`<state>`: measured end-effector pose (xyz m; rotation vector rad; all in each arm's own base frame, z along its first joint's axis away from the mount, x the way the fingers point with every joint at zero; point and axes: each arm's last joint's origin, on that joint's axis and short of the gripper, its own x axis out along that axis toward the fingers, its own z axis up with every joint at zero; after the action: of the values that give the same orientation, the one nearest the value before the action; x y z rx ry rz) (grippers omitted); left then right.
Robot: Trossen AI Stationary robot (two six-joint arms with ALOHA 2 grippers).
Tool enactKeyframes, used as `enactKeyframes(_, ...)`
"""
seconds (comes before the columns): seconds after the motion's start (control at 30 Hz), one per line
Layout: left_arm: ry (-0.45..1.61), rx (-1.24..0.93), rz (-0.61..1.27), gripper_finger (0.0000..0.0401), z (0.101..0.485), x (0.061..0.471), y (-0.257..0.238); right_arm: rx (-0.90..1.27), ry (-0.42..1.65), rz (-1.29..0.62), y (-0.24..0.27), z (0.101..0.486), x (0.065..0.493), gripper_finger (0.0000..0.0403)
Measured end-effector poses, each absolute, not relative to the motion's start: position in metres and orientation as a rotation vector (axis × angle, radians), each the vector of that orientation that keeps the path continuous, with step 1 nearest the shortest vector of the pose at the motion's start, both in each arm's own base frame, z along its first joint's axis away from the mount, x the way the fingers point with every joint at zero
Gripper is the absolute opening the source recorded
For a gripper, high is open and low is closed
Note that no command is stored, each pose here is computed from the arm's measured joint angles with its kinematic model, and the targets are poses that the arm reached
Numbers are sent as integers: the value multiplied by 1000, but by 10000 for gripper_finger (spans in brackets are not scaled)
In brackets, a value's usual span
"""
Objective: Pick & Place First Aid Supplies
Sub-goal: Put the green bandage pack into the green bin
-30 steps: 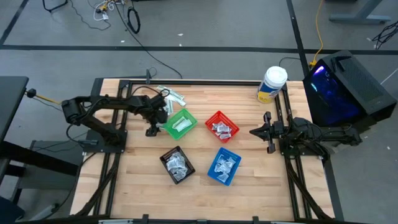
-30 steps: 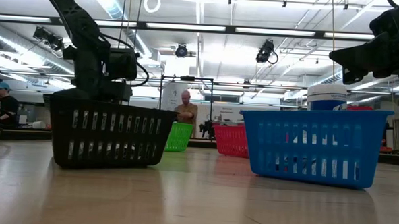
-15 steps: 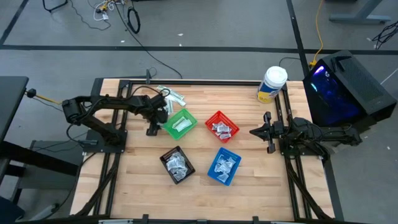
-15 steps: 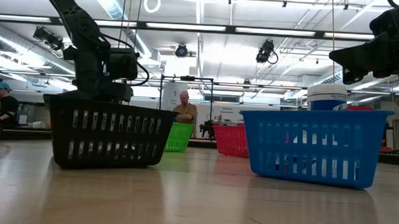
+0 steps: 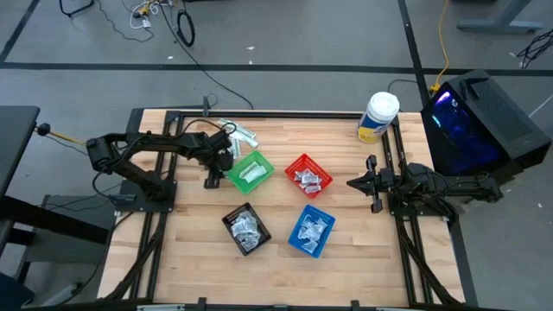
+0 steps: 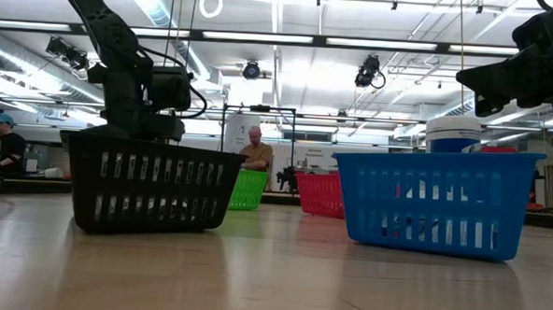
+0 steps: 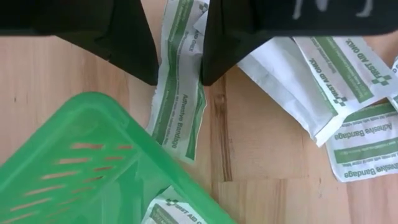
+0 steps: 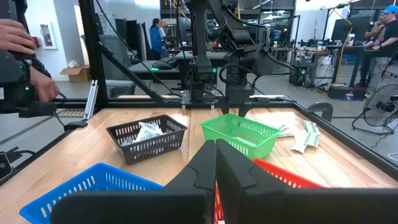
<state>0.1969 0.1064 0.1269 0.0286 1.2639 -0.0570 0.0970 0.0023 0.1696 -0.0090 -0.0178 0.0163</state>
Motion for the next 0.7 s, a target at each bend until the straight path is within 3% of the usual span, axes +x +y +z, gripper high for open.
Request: enactKeyframes(0.7,1310,-60,-28,131,129,195,97,-9,-18,16,2,170,97,13)
